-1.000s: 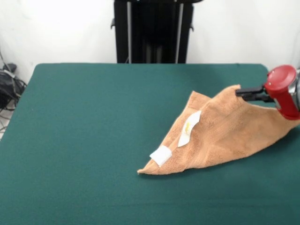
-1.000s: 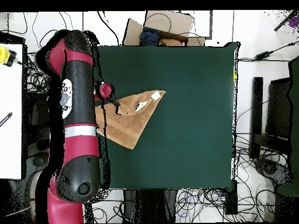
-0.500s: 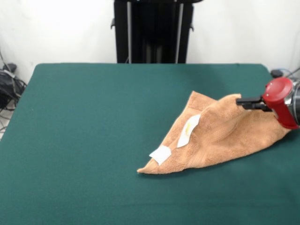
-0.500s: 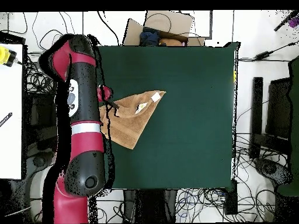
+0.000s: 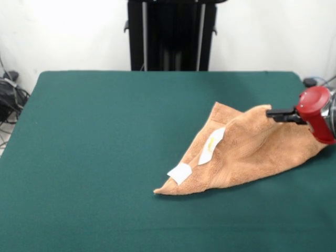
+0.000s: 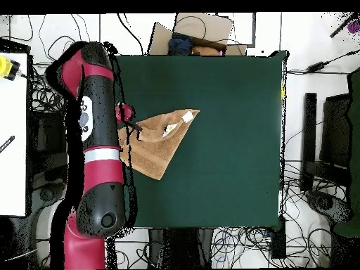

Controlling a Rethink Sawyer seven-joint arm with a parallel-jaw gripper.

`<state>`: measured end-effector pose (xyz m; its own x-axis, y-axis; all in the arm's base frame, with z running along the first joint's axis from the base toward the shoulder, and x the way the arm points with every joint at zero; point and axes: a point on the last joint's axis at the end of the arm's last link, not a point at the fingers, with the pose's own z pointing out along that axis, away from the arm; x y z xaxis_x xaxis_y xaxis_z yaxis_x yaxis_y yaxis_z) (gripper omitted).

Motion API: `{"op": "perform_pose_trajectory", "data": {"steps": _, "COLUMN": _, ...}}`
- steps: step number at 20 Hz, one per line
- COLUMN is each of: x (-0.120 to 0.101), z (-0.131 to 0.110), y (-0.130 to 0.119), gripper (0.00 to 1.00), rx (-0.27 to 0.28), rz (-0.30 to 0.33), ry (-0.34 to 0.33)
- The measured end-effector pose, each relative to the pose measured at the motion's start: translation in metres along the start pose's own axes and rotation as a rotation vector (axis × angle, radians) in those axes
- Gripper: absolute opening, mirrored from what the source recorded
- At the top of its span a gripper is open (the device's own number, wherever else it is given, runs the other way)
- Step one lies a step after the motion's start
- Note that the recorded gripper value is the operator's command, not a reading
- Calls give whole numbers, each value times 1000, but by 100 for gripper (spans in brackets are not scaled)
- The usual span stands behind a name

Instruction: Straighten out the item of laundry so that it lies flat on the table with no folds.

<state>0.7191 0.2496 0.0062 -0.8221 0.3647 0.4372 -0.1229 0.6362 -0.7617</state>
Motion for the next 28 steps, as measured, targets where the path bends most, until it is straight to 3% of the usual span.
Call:
{"op": "perform_pose_trajectory", "data": {"steps": 7, "x": -3, "z": -3, "y": -2, "gripper": 0, "rx": -13, "rz": -8, "ry": 10}}
{"op": "perform_pose_trajectory", "data": {"steps": 13, "x": -8, "z": -6, "y": -9, "gripper": 0, "rx": -55, "rz": -37, "ry": 86}}
{"op": "perform_pose_trajectory", "data": {"steps": 17, "x": -11, "z": -3, "y": -10, "gripper": 0, "rx": -55, "rz": -47, "ry": 132}}
{"op": "perform_pose_trajectory", "data": {"steps": 28, "x": -7, "z": 0, "y": 15, "gripper": 0, "rx": -31, "rz": -69, "ry": 183}}
